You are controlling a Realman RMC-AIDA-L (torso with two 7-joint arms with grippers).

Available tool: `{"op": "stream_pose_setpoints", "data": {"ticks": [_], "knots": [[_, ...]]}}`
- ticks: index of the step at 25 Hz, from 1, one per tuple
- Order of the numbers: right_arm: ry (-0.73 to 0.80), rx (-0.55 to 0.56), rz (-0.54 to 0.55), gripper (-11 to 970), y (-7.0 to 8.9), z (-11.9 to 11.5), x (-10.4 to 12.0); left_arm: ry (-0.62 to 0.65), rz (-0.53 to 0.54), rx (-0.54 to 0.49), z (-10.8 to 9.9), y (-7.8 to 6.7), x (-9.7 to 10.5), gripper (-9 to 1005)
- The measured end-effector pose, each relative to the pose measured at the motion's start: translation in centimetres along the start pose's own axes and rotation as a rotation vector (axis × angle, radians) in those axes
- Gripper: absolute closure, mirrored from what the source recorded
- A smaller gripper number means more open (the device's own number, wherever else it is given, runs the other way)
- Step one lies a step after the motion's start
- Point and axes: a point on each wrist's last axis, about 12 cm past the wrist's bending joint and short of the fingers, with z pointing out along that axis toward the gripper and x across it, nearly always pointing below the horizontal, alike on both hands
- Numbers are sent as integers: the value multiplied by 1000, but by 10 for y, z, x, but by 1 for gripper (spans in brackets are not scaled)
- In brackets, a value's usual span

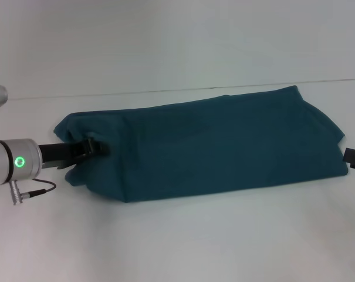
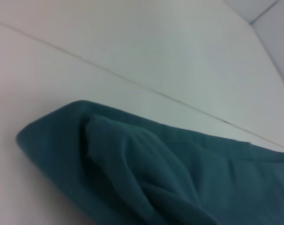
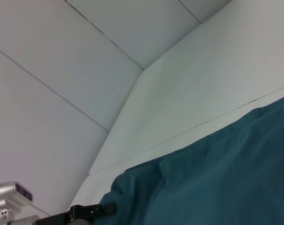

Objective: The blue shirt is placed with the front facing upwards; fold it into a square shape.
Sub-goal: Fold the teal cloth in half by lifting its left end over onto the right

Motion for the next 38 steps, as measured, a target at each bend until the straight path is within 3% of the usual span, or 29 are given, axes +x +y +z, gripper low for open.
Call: {"op": "stream_pose_setpoints", "data": {"ticks": [4, 7, 12, 18, 26, 38], "knots": [[-3, 2, 2, 76, 0, 0, -1, -20, 25, 79, -8, -2, -3, 777], [-6, 5, 2, 76, 0, 0, -2, -79, -10, 153, -26, 7, -7, 885], [-9, 6, 2, 77, -1, -1, -2, -141, -77, 166, -47, 27, -6, 893], [-13, 6, 8, 77, -1, 0, -2, -168, -126, 104, -63, 50, 0, 888], [-17, 12, 22, 76, -3, -1, 0, -160, -173, -68, -89, 83, 0, 881], [-19, 19, 35, 75, -4, -3, 3, -187, -234, -258, -117, 110, -6, 871]]}}
